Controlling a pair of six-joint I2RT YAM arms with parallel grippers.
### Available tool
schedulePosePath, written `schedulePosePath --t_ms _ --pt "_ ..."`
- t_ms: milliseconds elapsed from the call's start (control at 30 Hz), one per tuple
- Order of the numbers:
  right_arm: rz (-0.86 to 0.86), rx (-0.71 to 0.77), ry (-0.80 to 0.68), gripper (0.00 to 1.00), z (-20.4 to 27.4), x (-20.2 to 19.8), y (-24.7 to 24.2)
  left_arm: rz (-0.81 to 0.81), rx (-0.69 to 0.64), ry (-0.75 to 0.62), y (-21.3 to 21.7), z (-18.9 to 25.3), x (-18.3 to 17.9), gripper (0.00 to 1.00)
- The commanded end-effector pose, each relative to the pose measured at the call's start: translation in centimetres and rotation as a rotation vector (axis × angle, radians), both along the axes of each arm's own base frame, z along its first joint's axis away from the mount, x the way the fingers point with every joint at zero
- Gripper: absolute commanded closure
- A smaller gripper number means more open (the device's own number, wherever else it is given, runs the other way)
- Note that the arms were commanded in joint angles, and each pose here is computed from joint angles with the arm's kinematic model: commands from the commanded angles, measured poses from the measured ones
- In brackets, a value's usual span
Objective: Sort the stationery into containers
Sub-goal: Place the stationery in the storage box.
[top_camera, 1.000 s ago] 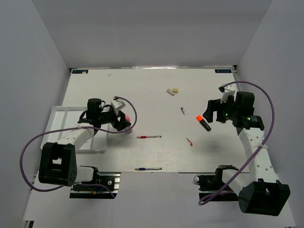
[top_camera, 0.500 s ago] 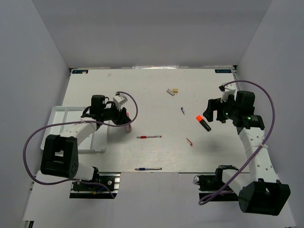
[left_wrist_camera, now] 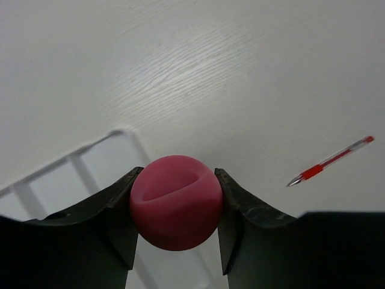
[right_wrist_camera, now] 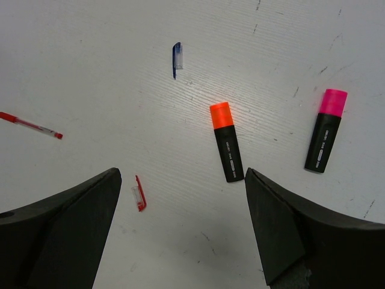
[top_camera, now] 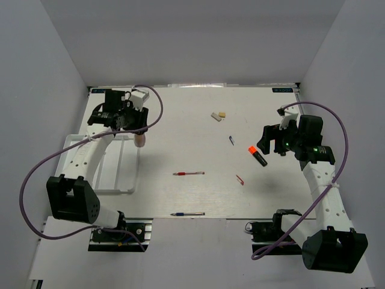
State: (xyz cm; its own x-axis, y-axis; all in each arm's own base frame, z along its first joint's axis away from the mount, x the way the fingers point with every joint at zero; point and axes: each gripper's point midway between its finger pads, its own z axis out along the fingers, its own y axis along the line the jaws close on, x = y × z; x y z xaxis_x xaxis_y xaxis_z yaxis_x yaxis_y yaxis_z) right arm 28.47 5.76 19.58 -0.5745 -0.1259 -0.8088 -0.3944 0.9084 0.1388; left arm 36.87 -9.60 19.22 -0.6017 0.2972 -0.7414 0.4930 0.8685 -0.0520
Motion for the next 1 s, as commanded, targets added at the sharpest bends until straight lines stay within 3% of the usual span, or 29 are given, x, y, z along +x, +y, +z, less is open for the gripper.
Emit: schedulePosePath --t_ms 0,333,700,967 --pt "0.021 0.007 -0.087 0.11 2.5 1.0 0.3 0.123 0.244 0.139 5.4 -0.7 -2.9 1.0" --pt "0.039 0.016 -0.103 0.11 3.1 1.2 0.6 0.32 0.605 0.354 18.3 -0.3 -4.9 1.0" --pt "0.046 0.026 -0.095 0.11 2.8 1.1 0.8 0.463 0.721 0.5 31.1 -2.7 -4.3 1.0" --pt "0.049 0.025 -0.09 0.11 2.5 0.9 0.8 0.502 0.705 0.555 33.9 -5.4 -4.4 1.0"
